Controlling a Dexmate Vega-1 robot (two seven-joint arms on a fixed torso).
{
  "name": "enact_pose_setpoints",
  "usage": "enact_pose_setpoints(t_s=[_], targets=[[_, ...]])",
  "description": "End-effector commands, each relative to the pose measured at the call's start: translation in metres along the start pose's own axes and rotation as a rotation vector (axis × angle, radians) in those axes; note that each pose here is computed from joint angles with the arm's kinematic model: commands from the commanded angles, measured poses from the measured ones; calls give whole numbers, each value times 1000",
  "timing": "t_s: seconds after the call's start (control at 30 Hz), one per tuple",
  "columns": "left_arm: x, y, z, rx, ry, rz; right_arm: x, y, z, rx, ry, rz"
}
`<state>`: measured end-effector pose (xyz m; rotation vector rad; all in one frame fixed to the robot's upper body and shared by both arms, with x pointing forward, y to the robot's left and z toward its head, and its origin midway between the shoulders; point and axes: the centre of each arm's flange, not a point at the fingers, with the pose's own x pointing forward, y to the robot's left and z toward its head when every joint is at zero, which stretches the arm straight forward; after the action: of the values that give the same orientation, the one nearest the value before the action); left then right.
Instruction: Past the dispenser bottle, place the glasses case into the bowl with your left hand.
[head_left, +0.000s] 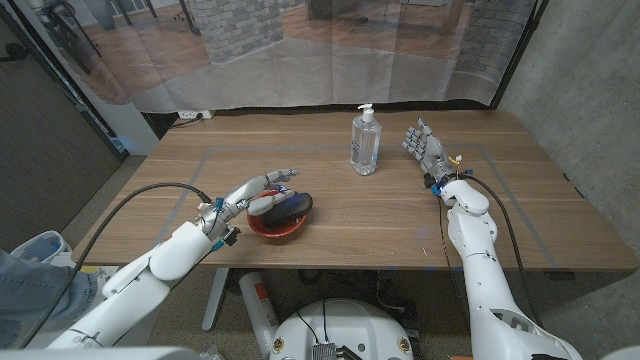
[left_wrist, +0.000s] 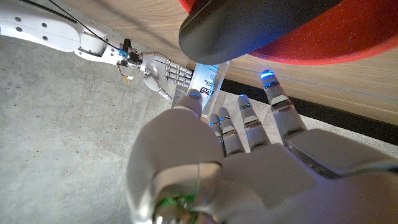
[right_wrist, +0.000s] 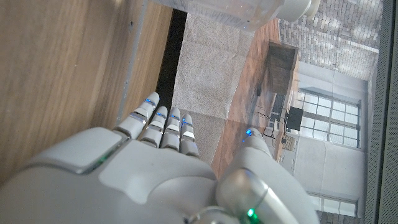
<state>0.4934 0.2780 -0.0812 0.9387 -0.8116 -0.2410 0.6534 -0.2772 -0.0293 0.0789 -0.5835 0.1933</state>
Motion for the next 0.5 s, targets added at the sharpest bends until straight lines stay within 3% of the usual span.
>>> enact_pose_setpoints(t_s=[0.03,0.5], targets=[[2,5,-4,-52,-9,30,2,1,-2,4,2,0],[6,12,-13,-141,-9,90,7,2,-4,6,4,1]])
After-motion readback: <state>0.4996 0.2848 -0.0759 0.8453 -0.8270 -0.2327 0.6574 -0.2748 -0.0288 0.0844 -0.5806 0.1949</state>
